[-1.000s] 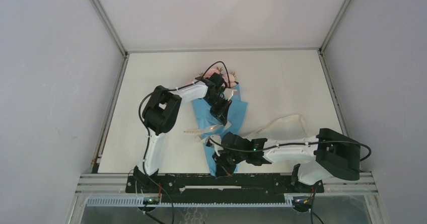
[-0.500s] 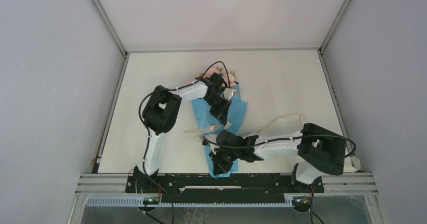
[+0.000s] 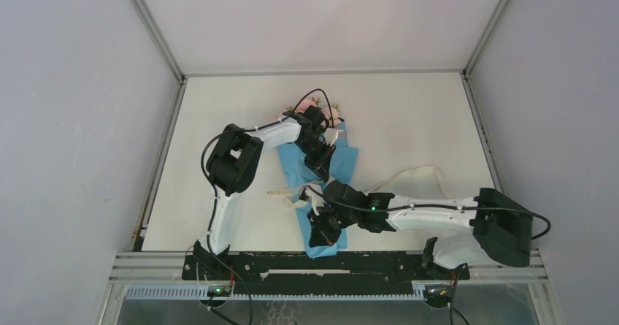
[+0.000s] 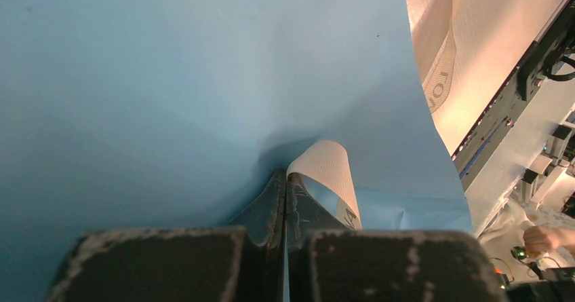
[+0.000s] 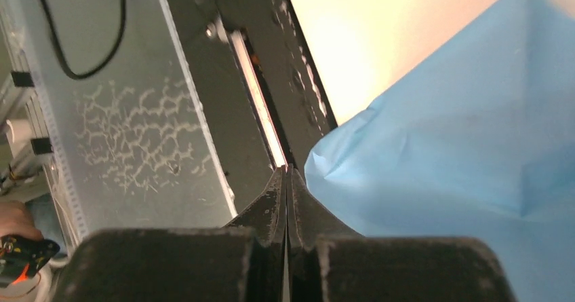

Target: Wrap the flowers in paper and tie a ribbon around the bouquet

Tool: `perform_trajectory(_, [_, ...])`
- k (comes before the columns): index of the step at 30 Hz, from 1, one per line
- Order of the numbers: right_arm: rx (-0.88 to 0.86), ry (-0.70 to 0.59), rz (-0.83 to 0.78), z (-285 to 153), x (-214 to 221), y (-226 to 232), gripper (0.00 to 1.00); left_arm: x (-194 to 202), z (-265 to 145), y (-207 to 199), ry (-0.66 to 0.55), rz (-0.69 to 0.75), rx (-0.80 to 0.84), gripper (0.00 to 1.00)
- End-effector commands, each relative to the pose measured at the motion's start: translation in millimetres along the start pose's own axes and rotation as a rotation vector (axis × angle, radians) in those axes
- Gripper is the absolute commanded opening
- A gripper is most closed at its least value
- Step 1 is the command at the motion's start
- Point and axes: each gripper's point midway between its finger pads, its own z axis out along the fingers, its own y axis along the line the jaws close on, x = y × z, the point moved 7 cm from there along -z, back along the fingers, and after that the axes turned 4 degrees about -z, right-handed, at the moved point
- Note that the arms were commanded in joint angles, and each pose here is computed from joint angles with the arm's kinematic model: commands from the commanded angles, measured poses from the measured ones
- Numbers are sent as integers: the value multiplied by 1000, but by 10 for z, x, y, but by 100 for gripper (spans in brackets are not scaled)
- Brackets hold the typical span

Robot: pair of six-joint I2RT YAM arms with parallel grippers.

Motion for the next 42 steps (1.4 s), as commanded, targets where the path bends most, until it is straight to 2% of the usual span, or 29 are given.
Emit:
perform_trajectory(1, [68,-49,20,-133,-88,-17,0,-23,52,213,-10,33,-105,0])
perform_trajectory(6, [74,65,134,122,371,-213,0,-27,37,208,-12,39,-109,0])
perform_trajectory(9, [90,102,192,178,484,-345,0,-28,28,207,-14,43,-110,0])
perform_trajectory(13, [105,66,157,36,211,-243,0,-24,25,209,-12,46,-113,0])
perform_trajectory(16, [262,-39,140,-318,-128,-224,7,-35,19,206,-15,48,-114,0])
perform_trajectory(17, [357,-88,166,-483,-216,-293,11,-39,20,204,-15,50,-115,0])
perform_trajectory(19, [615,-204,263,-896,-304,-563,28,-44,13,199,-17,50,-115,0])
perform_trajectory(22, [969,-425,528,-1644,-224,-1028,54,-49,8,197,-20,52,-117,0])
perform_trajectory(27, [1206,-819,874,-2470,144,-1566,98,-57,-8,189,-25,58,-124,0])
perform_trajectory(29, [1267,-926,1048,-2672,362,-1714,100,-56,-13,174,-27,62,-125,0])
perform_trajectory(31, [1261,-971,1190,-2809,584,-1855,100,-54,-16,164,-29,67,-125,0])
perform_trajectory(35, [1160,-928,1456,-2855,1023,-2136,99,-64,-27,137,-35,76,-125,0])
perform_trajectory(39, [1152,-810,1495,-2790,1222,-2363,93,-75,-40,117,-39,82,-123,0])
perform_trajectory(42, [1160,-744,1507,-2726,1297,-2474,92,-77,-43,115,-40,83,-125,0])
